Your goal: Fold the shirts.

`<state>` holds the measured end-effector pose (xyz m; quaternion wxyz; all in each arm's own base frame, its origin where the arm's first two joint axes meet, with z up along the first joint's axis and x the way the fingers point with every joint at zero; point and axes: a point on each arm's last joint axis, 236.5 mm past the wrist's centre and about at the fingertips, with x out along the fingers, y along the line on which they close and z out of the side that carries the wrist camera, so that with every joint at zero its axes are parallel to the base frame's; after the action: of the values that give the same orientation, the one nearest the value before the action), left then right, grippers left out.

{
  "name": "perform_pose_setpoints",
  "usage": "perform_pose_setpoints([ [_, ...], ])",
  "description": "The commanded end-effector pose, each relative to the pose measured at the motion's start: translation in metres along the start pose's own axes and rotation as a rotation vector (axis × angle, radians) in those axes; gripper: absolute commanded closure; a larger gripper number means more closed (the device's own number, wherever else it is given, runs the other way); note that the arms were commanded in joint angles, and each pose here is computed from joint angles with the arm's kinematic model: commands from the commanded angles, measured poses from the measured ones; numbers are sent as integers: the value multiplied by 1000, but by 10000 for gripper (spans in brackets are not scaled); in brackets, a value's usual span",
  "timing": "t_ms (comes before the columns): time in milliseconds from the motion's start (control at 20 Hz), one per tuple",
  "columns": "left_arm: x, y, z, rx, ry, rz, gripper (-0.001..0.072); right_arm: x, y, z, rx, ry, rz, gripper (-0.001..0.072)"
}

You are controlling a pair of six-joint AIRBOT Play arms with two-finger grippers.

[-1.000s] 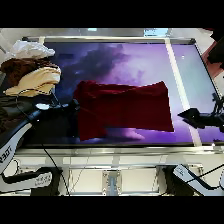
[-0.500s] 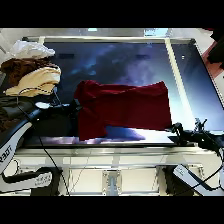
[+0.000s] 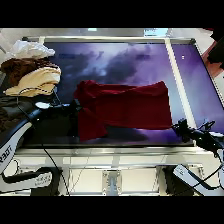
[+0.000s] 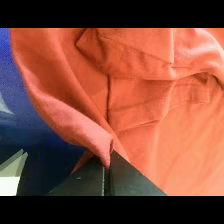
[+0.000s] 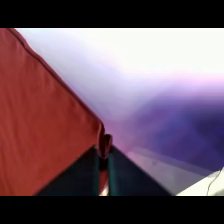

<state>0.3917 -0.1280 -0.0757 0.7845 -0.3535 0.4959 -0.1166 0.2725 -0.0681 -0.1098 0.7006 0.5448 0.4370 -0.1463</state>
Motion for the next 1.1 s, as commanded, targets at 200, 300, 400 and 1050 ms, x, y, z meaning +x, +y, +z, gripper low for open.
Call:
perform_pose_setpoints([
  [200, -25, -47, 14, 212, 24, -123, 698, -43, 121, 1, -313, -3, 433, 681],
  [300, -63, -83, 29, 342, -16, -170, 698, -86, 168, 8, -476, -61, 511, 681],
  [400, -120, -115, 41, 521, -106, -143, 698, -138, 208, 6, -674, -158, 510, 681],
  [1050, -491, -297, 20, 1004, -1012, 2, 701, -484, 350, -96, -1266, -1203, 219, 686],
])
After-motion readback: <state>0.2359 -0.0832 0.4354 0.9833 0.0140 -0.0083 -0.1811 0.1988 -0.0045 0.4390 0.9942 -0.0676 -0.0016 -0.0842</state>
